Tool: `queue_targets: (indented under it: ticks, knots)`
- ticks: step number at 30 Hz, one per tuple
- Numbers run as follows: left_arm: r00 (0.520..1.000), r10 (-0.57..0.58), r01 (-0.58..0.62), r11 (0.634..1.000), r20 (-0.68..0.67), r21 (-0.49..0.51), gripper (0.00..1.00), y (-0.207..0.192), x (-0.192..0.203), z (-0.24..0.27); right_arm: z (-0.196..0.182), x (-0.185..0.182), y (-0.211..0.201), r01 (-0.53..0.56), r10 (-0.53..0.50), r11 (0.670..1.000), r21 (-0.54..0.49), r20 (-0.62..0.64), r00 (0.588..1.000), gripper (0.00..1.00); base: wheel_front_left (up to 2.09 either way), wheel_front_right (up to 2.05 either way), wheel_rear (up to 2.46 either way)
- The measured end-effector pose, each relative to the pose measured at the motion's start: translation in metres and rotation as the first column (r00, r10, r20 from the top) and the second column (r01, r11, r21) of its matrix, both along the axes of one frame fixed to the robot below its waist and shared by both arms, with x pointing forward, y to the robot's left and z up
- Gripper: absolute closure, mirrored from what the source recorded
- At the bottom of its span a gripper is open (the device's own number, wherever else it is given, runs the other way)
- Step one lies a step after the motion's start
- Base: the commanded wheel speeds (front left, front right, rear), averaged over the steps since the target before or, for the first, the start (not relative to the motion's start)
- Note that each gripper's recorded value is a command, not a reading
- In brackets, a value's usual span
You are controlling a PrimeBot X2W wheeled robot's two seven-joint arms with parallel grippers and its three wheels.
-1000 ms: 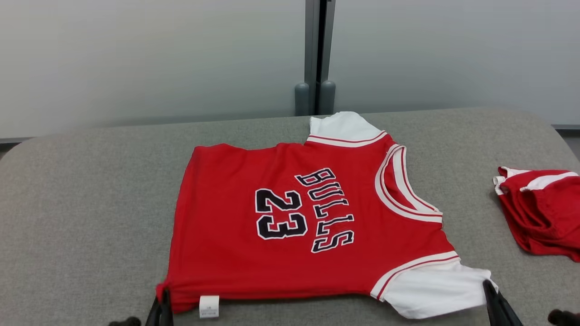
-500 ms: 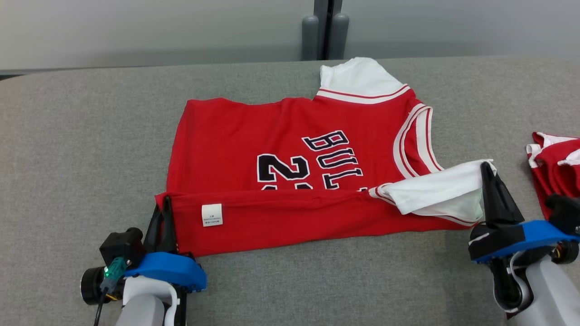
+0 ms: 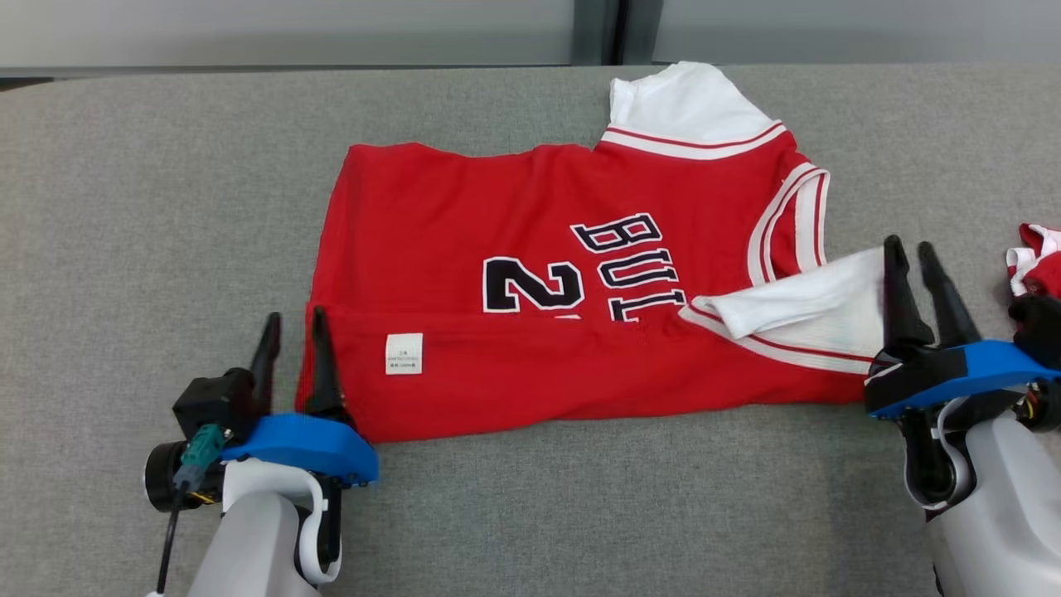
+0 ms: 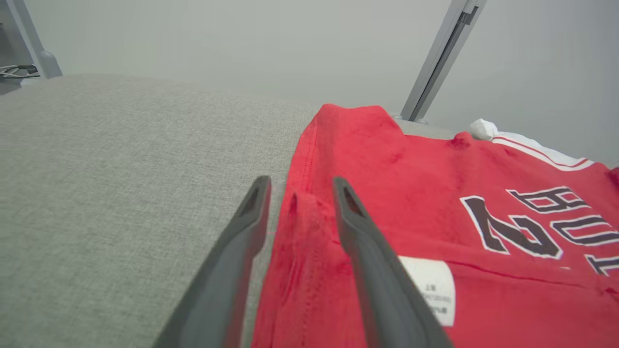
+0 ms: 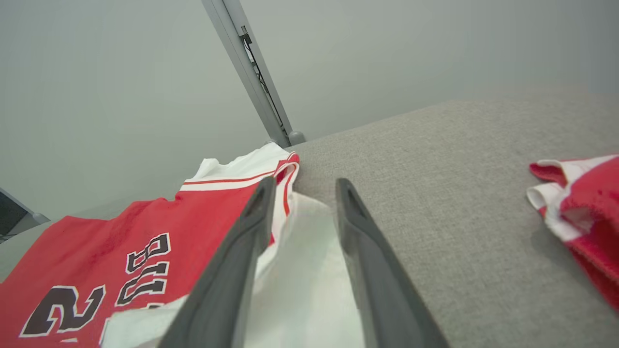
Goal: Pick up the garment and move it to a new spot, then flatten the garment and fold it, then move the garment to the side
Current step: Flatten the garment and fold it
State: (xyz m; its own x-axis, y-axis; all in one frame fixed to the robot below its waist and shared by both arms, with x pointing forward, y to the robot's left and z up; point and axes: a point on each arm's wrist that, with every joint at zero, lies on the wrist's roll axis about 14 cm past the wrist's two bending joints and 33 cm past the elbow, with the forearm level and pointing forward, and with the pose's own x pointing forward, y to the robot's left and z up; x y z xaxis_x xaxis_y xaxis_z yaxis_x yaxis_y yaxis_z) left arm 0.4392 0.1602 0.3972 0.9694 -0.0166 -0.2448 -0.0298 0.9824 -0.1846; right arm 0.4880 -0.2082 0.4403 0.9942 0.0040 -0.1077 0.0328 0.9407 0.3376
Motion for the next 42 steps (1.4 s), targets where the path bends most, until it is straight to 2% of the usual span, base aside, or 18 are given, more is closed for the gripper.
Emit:
queue_targets:
  ticks: [5,14,19,20,21,22,23,24,28,29,30,35,42]
  knots:
    - [0.999,0.033,-0.033,0.999,0.015,-0.040,0.00,0.006,-0.010,0.006,0.011,-0.007,-0.013,0.036,-0.036,0.999,-0.005,0.033,0.999,0.00,0.00,0.00,0.00]
    - [0.989,-0.005,-0.009,0.995,-0.147,-0.098,0.00,-0.008,-0.054,-0.038,-0.022,-0.050,-0.017,0.026,-0.030,0.998,-0.051,-0.073,0.997,0.00,0.00,0.00,0.00]
    - [0.981,-0.021,0.000,0.994,-0.191,-0.110,0.00,-0.015,-0.056,-0.050,-0.038,-0.062,-0.010,-0.011,0.001,0.997,-0.082,-0.128,0.992,0.00,0.00,0.00,0.00]
    - [0.980,-0.029,0.007,0.994,-0.197,-0.110,0.09,-0.017,-0.056,-0.052,-0.043,-0.064,-0.008,-0.022,0.009,0.996,-0.090,-0.144,0.989,0.00,0.00,0.00,0.00]
    - [0.979,-0.035,0.013,0.994,-0.202,-0.112,0.28,-0.018,-0.056,-0.054,-0.049,-0.067,-0.007,-0.039,0.021,0.993,-0.107,-0.167,0.986,0.00,0.00,0.00,0.00]
    - [0.977,-0.043,0.020,0.993,-0.207,-0.113,0.62,-0.019,-0.055,-0.056,-0.054,-0.070,-0.005,-0.053,0.031,0.992,-0.117,-0.185,0.982,0.00,0.00,0.00,0.00]
    - [0.975,-0.050,0.026,0.993,-0.216,-0.112,0.89,-0.021,-0.055,-0.058,-0.059,-0.073,-0.004,-0.058,0.032,0.991,-0.121,-0.204,0.979,0.00,0.00,0.00,0.00]
    - [0.974,-0.050,0.025,0.993,-0.220,-0.117,1.00,-0.021,-0.054,-0.059,-0.065,-0.075,-0.004,-0.067,0.037,0.989,-0.128,-0.224,0.974,0.00,0.00,0.00,0.00]
    - [0.968,-0.072,0.042,0.991,-0.239,-0.129,1.00,-0.028,-0.051,-0.064,-0.075,-0.073,-0.004,-0.080,0.039,0.985,-0.151,-0.261,0.965,0.00,0.00,0.00,0.00]
    - [0.967,-0.076,0.045,0.991,-0.243,-0.127,1.00,-0.028,-0.051,-0.065,-0.076,-0.071,-0.002,-0.087,0.044,0.985,-0.152,-0.265,0.963,0.07,0.00,0.00,0.00]
    - [0.967,-0.074,0.043,0.991,-0.244,-0.130,1.00,-0.028,-0.051,-0.065,-0.077,-0.070,0.002,-0.093,0.050,0.985,-0.148,-0.268,0.962,1.00,0.00,0.00,0.00]
    - [0.975,-0.053,0.024,0.990,-0.215,-0.135,1.00,-0.024,-0.045,-0.056,-0.072,-0.060,0.014,-0.104,0.073,0.988,-0.114,-0.249,0.966,1.00,0.00,0.00,0.00]
    - [0.994,-0.009,-0.002,0.995,-0.108,-0.100,1.00,-0.005,-0.043,-0.022,-0.021,-0.046,0.017,-0.065,0.059,0.996,-0.055,-0.098,0.993,1.00,0.00,0.00,0.00]
